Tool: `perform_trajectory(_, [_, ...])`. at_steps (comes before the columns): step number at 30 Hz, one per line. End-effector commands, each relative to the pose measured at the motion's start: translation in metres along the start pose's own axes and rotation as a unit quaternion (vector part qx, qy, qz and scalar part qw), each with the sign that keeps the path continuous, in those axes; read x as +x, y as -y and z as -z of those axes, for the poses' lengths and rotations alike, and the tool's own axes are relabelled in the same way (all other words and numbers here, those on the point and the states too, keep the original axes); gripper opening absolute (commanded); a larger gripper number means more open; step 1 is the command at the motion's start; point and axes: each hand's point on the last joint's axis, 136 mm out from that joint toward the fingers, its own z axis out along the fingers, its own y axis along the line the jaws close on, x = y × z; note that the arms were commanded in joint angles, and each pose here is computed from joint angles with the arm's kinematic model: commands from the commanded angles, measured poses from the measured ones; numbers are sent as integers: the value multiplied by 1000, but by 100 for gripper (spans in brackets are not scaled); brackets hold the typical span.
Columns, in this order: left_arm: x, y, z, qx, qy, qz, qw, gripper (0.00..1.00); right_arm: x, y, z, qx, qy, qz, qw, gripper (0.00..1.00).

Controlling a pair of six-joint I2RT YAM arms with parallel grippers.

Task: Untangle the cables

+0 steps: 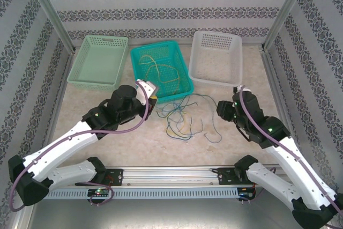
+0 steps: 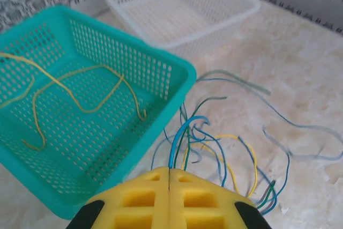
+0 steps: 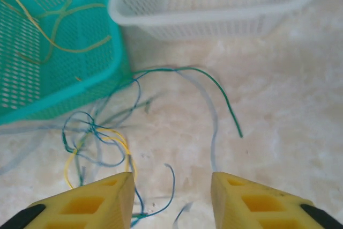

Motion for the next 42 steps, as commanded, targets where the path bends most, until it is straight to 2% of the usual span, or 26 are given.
perform_trajectory(1, [-16, 0, 19, 3, 19, -15, 1000, 0, 9, -2, -13, -6, -16, -20, 1000, 51])
perform_trajectory(3, [-26, 2, 28, 9, 36, -14, 999, 0, 14, -6, -22, -17, -24, -19, 999, 56])
perform_trajectory(7, [-42, 6, 43, 21, 64, -17, 998, 0, 16, -13, -35, -25, -35, -13, 999, 58])
perform_trajectory(10, [-59, 9, 57, 31, 89, -17, 995, 0, 19, -18, -48, -31, -43, -12, 999, 63])
perform_trajectory(16, [-95, 18, 83, 59, 140, -18, 988, 0, 42, -16, -89, -19, -76, -28, 997, 65])
perform_trajectory(20, [-109, 20, 92, 67, 158, -17, 985, 0, 59, -26, -117, -37, -110, -49, 992, 64])
perform_trajectory(24, [-122, 17, 105, 60, 178, -21, 982, 0, 56, -48, -131, -72, -111, -53, 990, 63])
perform_trajectory(31, [-145, 9, 135, 37, 211, -24, 976, 0, 40, -74, -129, -103, -94, -21, 990, 64])
perform_trajectory(37, [-162, 11, 142, 48, 238, -12, 970, 0, 13, -112, -94, -186, -20, 39, 981, 66])
perform_trajectory(42, [-169, 9, 140, 41, 241, -6, 970, 0, 7, -127, -72, -207, 4, 84, 975, 67])
